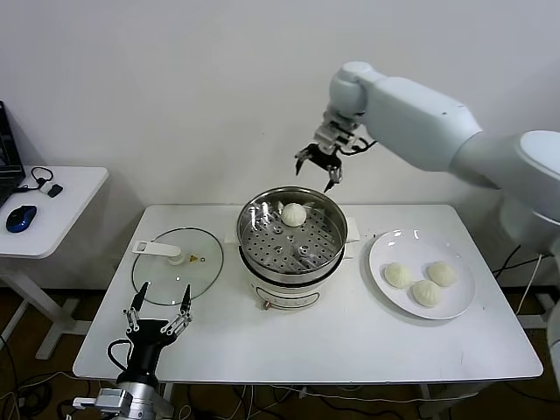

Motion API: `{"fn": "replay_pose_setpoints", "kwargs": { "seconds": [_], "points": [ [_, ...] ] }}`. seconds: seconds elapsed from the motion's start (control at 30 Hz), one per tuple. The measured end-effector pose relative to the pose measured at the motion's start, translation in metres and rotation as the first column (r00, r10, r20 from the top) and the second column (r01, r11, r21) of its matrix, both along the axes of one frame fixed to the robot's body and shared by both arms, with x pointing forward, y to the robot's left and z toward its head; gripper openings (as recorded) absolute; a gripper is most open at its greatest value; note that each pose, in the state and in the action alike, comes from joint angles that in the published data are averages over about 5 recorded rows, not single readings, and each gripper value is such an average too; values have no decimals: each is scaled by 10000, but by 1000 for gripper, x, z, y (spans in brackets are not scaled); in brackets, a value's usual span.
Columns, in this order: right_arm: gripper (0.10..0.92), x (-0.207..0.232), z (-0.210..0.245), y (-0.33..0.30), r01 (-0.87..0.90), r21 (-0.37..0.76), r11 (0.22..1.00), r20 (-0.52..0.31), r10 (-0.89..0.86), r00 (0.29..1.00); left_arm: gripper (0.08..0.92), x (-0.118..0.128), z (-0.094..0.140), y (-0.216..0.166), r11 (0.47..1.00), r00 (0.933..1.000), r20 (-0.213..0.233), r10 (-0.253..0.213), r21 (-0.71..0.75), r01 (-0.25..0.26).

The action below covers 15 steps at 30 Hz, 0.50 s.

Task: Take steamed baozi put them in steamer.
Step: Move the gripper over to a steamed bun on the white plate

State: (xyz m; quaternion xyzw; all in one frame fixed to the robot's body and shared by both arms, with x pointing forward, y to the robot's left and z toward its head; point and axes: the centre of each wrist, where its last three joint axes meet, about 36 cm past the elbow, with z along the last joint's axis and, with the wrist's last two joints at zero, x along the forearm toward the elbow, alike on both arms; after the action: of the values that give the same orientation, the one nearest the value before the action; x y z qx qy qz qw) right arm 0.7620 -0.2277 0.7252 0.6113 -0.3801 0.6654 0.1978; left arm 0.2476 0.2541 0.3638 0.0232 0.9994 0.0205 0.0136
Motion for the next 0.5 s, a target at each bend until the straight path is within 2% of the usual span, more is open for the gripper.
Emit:
{"fn": "replay_pose_setpoints", "kwargs": {
  "seconds": [0.23,0.5],
  "points": [
    [823,-10,-7,-88,2660,367,9633,-731,-2629,9620,823,2,1,-3,9999,10000,-8,-38,-97,38],
    [823,-26,-50,-156,4491,190,8933,-1648,-4403,8826,823,0,1,-5,9999,10000,-50,-37,-160,36]
  ]
}}
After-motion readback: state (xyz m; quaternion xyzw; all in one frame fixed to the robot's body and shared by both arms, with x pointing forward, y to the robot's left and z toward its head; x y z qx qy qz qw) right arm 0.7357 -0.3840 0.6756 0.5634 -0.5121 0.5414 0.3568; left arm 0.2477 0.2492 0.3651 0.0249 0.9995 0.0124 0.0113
